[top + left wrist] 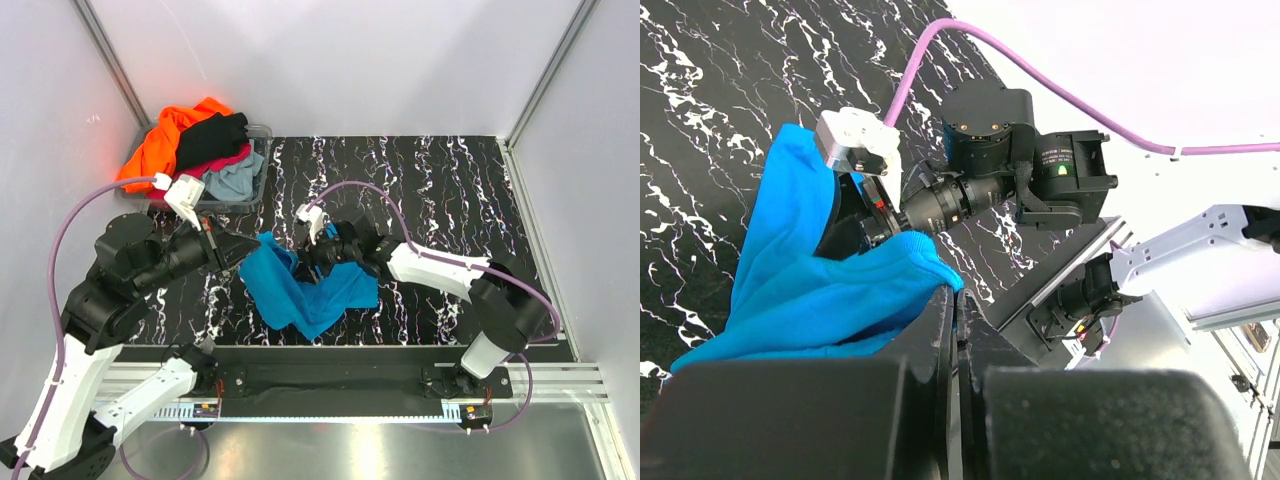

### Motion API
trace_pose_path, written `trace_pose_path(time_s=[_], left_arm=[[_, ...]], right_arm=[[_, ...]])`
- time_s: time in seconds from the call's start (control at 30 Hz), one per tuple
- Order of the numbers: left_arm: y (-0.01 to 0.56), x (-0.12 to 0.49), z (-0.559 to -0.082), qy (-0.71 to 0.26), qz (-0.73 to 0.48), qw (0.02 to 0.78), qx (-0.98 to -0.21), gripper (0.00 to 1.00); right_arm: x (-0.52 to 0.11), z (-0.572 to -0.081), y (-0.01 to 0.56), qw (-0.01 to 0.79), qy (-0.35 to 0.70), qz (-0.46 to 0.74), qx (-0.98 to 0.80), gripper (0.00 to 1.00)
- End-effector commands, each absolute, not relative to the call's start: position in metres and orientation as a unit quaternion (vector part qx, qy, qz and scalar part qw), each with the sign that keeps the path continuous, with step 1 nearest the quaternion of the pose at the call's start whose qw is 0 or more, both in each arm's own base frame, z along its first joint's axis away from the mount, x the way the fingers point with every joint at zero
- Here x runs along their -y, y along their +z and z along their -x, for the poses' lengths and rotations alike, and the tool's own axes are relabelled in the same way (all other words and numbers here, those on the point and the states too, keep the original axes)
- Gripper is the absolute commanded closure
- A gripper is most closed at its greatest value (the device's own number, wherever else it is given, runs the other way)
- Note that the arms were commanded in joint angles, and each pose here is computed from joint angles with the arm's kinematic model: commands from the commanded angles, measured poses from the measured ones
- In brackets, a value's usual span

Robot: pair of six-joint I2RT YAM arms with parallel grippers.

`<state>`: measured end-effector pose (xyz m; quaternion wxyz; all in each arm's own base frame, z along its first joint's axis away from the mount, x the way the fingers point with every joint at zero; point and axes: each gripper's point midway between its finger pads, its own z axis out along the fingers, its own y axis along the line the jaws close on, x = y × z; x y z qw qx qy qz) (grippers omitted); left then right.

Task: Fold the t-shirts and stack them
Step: Flatten the tshirt out

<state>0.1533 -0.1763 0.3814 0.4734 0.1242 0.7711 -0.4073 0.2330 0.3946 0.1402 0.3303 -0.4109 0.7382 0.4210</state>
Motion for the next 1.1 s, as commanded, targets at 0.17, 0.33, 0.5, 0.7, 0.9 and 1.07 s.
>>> trace_pose_path(time_s=[0.17, 0.33, 0.5, 0.7, 0.9, 1.07], left_arm=[[0.41, 0.173, -0.141, -0.428, -0.132, 0.498, -0.742, 1.0], [0.412, 0.171, -0.138, -0.425, -0.136, 0.498, -0.744, 1.0], [0.415, 0.167, -0.139, -0.419, -0.128, 0.507, -0.742, 1.0], [0.423, 0.109, -0.17, -0.268, -0.039, 0.578, -0.77, 1.0], [0.485, 0.083, -0.176, -0.209, -0.045, 0.652, -0.727, 1.0], [0.567, 0.078, -0.148, -0.235, -0.084, 0.717, -0.65, 1.0]], right_arm=[[-0.415, -0.249, 0.186, 0.397, 0.44, 0.423, -0.685, 0.46], [-0.428, -0.25, 0.202, 0.406, 0.463, 0.429, -0.661, 0.48], [-0.429, -0.242, 0.229, 0.413, 0.485, 0.418, -0.648, 1.0], [-0.346, -0.29, 0.286, 0.572, 0.289, 0.33, -0.693, 1.0], [-0.301, -0.278, 0.395, 0.647, 0.256, 0.302, -0.651, 1.0], [-0.288, -0.245, 0.503, 0.691, 0.31, 0.299, -0.581, 1.0]])
